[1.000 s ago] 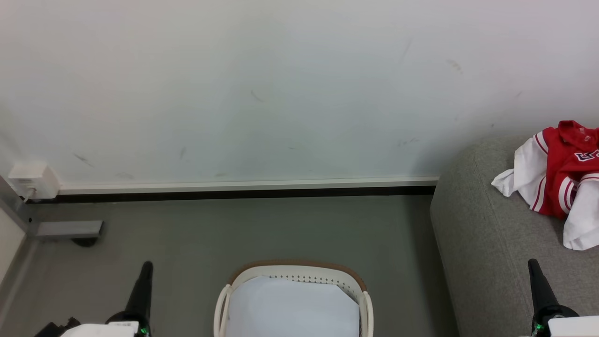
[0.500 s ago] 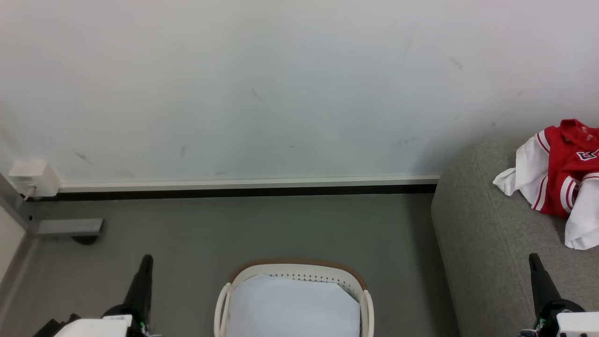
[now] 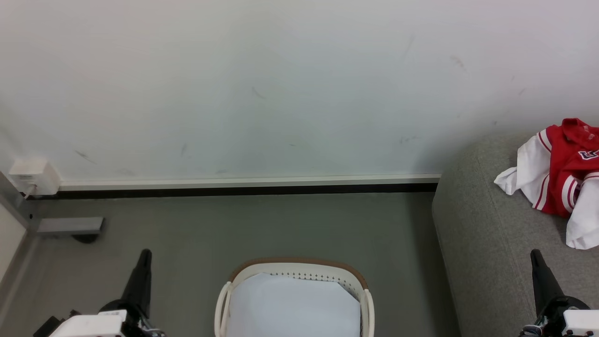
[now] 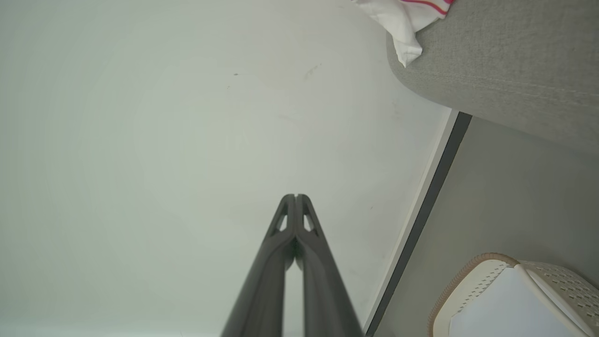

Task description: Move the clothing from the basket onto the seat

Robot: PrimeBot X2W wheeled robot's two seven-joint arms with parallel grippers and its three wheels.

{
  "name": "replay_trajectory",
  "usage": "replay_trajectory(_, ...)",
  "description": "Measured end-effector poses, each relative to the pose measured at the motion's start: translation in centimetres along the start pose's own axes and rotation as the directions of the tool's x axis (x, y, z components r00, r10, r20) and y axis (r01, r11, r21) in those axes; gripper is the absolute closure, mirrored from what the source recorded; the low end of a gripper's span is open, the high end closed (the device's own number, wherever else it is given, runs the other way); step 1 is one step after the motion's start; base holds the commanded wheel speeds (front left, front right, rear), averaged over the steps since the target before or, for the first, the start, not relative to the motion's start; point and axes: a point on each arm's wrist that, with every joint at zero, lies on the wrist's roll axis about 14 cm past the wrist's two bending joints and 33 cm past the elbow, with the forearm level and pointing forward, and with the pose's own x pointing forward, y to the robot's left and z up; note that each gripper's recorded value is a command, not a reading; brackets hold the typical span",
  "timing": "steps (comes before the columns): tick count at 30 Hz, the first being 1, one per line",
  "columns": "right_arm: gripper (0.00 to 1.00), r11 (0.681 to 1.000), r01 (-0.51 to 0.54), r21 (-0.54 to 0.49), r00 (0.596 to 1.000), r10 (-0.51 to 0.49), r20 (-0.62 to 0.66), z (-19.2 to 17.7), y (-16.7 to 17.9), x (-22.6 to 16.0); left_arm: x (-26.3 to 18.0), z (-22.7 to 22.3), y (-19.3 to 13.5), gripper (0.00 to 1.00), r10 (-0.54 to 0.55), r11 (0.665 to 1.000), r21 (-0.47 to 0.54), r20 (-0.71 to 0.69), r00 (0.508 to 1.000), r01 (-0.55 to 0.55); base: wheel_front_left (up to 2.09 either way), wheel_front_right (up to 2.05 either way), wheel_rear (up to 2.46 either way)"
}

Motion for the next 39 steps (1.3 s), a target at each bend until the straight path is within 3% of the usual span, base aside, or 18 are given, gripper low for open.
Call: replay_trajectory(39, 1.0, 1.0, 0.0, 0.0, 1.0, 0.0, 0.0, 0.01, 0.01, 0.01, 0.0, 0.0, -0.01, 1.0, 0.0, 1.0, 0.0, 0.0, 1.0, 0.0, 0.0, 0.0, 0.0)
